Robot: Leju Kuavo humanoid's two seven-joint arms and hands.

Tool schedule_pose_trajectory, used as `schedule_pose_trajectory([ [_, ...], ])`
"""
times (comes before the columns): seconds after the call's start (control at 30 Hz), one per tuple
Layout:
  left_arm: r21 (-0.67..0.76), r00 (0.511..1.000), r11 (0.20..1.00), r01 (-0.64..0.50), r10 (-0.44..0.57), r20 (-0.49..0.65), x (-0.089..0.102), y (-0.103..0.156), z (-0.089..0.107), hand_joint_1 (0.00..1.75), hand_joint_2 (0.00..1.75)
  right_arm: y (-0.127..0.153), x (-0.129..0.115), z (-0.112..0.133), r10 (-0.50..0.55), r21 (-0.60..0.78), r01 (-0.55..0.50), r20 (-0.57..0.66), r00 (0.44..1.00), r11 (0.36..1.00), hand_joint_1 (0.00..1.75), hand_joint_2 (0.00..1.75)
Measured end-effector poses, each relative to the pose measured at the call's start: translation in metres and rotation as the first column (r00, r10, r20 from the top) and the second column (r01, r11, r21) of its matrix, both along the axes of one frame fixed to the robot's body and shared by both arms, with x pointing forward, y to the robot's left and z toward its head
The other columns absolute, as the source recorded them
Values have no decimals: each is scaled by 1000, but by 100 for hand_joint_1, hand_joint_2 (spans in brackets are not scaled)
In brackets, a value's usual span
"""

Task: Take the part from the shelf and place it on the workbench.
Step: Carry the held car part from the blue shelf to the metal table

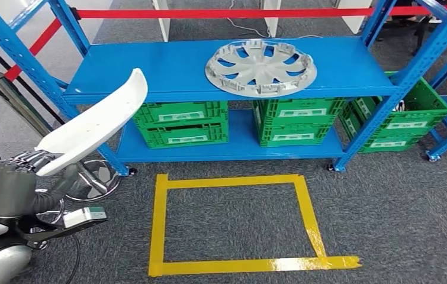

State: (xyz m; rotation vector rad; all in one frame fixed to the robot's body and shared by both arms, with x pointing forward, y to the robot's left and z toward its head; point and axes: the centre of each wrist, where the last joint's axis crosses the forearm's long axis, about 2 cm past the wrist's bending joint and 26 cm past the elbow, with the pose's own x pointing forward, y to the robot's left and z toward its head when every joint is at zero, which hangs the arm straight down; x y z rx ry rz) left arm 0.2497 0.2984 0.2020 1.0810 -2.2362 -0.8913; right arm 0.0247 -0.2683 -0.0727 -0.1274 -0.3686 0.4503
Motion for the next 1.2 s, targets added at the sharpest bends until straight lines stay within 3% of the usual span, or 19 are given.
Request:
schedule_pose_trajectory([
  [0.33, 1, 999, 1000, -11, 11, -36, -8, 9, -9, 175, 175, 4, -3, 0, -9, 18, 9, 3, 1000, 1000, 0, 0],
  [1.2, -10, 998, 1000, -7, 7, -57, -6, 11, -4, 175, 175, 12, -6, 2, -30, 81, 28, 24, 999, 996, 0, 0],
])
